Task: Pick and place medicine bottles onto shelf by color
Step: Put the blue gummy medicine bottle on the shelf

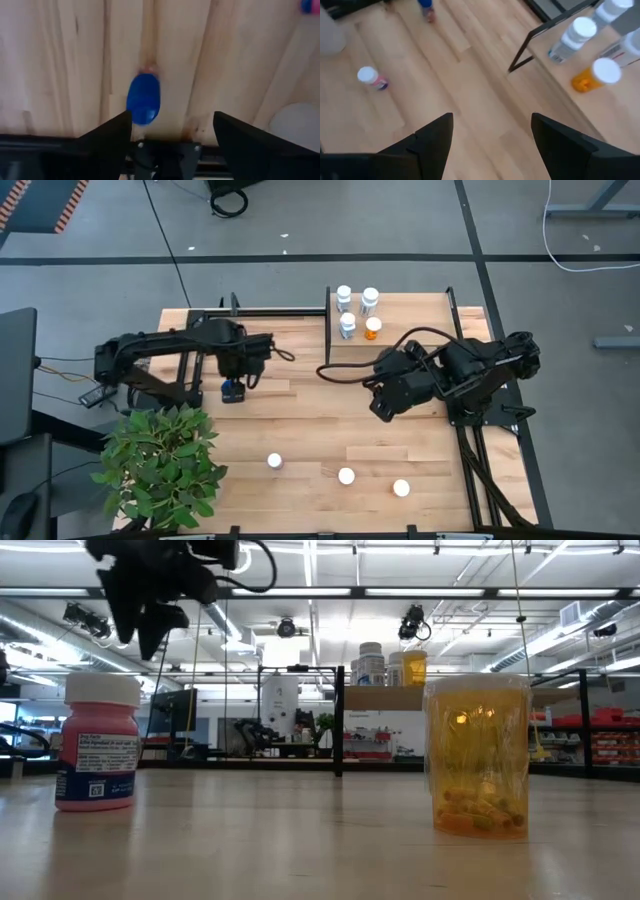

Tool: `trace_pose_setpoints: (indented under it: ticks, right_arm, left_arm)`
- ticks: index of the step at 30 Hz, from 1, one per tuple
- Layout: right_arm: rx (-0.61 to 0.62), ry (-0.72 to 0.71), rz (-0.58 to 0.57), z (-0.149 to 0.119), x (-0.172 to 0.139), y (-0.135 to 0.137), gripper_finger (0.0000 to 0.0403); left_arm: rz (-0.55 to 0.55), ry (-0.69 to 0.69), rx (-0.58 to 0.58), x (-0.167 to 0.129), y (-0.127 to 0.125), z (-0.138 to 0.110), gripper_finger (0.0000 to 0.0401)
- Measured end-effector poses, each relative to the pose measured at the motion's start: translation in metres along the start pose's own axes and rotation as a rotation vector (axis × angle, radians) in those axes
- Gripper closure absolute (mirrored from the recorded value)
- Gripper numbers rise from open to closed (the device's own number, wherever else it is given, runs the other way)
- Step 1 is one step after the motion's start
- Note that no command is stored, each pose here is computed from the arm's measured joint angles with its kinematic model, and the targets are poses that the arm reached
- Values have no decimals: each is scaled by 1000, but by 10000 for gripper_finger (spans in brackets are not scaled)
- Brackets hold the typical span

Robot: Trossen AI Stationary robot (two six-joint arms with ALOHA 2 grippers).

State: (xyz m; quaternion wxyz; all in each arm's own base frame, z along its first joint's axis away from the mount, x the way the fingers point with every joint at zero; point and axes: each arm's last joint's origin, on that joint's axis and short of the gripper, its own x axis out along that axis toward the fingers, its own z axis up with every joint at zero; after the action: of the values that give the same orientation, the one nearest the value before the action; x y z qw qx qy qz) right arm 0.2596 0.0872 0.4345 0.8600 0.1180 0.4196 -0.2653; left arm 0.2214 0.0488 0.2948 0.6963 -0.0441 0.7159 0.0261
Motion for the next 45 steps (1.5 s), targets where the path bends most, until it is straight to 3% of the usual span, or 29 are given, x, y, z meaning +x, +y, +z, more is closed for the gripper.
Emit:
trace_pose_setpoints:
  ticks: [5,11,18,32,37,45]
  right_arm:
    - [21,-30,-43,5,3,-5,127]
    - [54,-41,-74,11,8,-11,127]
    - [106,-43,-68,10,7,-10,127]
    - [161,-66,-85,11,7,-11,127]
    - [167,-66,-91,12,8,-13,127]
    - [185,-63,-114,18,13,-20,127]
  left_arm:
    - [24,-3,39,11,1,-14,108]
    - [22,31,71,47,0,-25,108]
    - [165,85,72,73,4,-31,108]
    - [154,62,39,104,4,-36,109]
    - [159,30,18,105,4,-33,130]
    - [125,-40,-18,100,4,-26,202]
